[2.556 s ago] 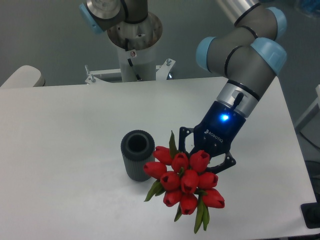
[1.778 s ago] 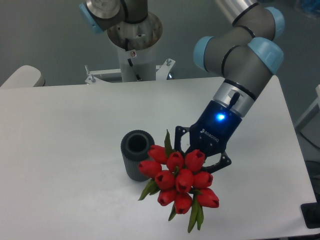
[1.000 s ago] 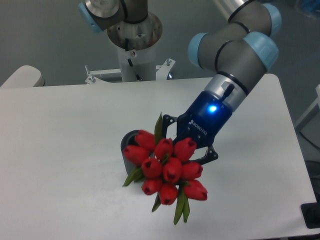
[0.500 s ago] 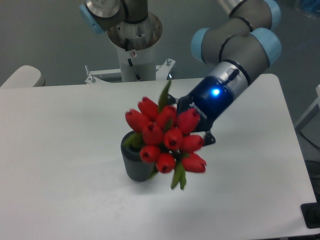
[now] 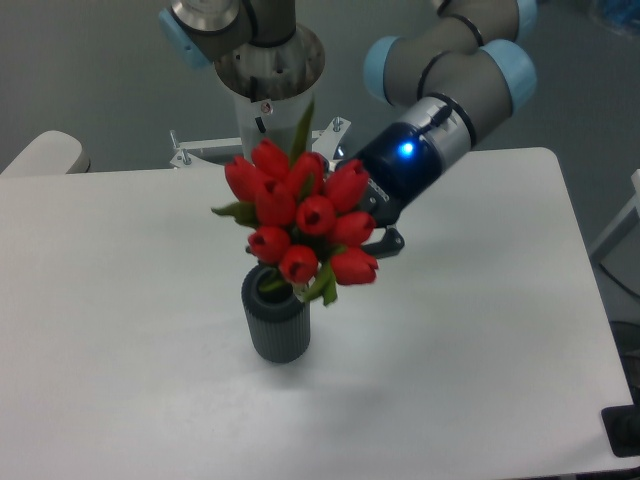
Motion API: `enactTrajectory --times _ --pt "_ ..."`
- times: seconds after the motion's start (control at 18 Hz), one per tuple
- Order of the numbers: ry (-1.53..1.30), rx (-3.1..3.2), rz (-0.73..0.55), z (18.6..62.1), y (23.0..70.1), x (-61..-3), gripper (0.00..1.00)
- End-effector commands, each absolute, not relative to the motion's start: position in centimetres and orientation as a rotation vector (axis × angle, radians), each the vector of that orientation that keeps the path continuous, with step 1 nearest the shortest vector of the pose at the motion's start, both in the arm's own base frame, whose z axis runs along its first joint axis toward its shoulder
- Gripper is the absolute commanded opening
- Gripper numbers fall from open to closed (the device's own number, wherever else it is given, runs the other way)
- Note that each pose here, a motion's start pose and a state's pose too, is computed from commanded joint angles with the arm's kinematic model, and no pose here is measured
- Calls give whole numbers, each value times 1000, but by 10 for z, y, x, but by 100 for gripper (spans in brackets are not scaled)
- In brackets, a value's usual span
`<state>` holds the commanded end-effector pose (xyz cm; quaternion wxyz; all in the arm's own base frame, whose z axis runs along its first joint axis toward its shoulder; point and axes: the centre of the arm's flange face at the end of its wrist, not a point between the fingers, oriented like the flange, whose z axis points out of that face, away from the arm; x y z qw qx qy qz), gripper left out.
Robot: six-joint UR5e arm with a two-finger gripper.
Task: Insert the flowers into the vase
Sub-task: 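Lift the bouquet up and swing its stems over the vase opening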
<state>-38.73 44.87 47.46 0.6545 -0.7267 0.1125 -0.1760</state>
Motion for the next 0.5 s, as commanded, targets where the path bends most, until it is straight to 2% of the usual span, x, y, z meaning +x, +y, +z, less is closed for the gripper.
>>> enactTrajectory --times 0.17,0.5 --pt "270 -1647 -394 453 445 -378 30" --pt "306 -1640 -371 442 442 -366 30"
